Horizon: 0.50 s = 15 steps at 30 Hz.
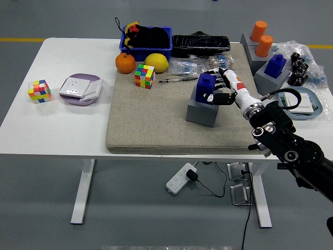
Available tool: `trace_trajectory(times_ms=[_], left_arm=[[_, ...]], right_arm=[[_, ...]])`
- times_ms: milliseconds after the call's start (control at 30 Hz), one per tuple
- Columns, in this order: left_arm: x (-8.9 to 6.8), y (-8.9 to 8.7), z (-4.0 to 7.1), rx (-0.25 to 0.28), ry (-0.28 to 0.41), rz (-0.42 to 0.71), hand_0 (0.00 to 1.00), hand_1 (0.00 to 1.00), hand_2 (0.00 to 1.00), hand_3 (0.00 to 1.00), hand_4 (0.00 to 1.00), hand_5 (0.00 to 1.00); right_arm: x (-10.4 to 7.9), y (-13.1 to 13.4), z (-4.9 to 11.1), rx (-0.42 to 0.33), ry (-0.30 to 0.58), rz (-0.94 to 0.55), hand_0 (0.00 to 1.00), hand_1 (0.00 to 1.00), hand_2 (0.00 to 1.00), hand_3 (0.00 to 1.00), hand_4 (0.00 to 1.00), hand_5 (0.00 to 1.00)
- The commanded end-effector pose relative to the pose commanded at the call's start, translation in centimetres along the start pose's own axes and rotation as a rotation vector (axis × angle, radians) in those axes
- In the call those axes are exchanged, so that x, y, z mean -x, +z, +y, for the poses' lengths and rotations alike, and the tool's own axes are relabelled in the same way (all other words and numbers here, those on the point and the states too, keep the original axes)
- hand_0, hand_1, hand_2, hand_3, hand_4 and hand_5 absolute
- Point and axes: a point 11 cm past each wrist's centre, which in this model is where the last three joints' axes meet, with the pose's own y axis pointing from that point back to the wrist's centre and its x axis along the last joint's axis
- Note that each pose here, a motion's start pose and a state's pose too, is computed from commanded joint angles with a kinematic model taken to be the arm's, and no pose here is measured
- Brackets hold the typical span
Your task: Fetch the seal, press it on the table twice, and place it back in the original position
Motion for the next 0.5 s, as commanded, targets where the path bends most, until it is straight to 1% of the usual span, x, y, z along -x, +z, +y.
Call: trace_trajectory(times_ms=[500], left_arm=[[0.0, 0.12, 0.0, 0.002, 0.001, -0.002, 0.831, 0.795, 0.758, 0.814, 0.742, 0.329]], right_arm=[[-0.27, 0.18, -0.03, 0.005, -0.007, 0.024, 0.6, 0.424, 0.42, 0.457, 0.656, 0.002]])
